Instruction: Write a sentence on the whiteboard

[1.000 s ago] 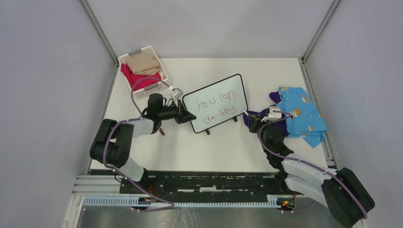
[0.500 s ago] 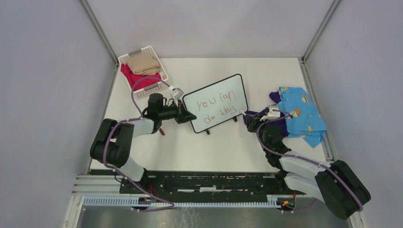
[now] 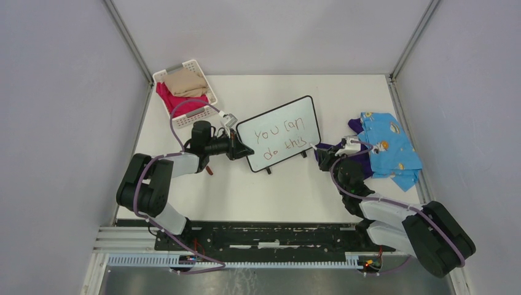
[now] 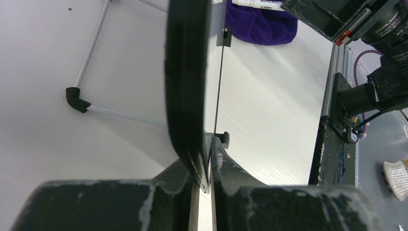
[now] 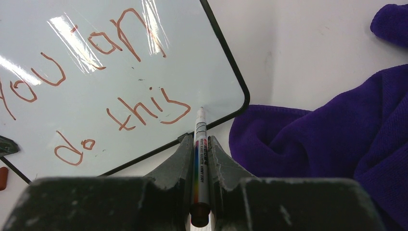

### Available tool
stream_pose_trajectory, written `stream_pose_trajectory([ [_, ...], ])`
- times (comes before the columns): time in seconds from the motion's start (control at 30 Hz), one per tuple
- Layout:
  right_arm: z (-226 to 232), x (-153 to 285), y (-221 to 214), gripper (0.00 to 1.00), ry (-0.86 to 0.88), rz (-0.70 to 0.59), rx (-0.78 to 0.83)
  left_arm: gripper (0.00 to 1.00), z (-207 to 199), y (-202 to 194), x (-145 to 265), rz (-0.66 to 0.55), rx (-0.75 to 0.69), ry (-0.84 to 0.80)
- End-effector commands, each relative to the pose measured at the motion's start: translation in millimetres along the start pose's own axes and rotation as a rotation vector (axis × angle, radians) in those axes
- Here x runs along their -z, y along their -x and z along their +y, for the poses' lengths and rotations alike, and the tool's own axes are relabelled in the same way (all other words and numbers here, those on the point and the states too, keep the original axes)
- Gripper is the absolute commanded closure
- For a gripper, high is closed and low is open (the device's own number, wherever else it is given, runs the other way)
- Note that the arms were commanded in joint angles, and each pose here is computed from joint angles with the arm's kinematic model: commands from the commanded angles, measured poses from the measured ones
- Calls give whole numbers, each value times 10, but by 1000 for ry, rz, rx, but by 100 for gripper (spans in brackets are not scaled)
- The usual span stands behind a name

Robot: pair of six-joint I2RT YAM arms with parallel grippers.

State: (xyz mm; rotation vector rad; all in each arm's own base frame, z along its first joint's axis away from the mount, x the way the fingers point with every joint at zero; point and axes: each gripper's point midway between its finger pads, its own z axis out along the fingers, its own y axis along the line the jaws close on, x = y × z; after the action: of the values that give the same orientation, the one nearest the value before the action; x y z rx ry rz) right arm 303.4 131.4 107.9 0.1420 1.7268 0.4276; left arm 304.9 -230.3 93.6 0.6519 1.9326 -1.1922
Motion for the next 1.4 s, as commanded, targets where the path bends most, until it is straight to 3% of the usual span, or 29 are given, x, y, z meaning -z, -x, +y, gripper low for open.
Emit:
stream_pose_trajectory([
  [0.0, 158, -98, 292, 100, 40, -86, -41, 98, 265, -347, 10, 88, 15, 130],
  [1.37, 135, 0, 250, 100, 62, -54, -34, 98, 315, -310, 24, 80, 8, 176],
])
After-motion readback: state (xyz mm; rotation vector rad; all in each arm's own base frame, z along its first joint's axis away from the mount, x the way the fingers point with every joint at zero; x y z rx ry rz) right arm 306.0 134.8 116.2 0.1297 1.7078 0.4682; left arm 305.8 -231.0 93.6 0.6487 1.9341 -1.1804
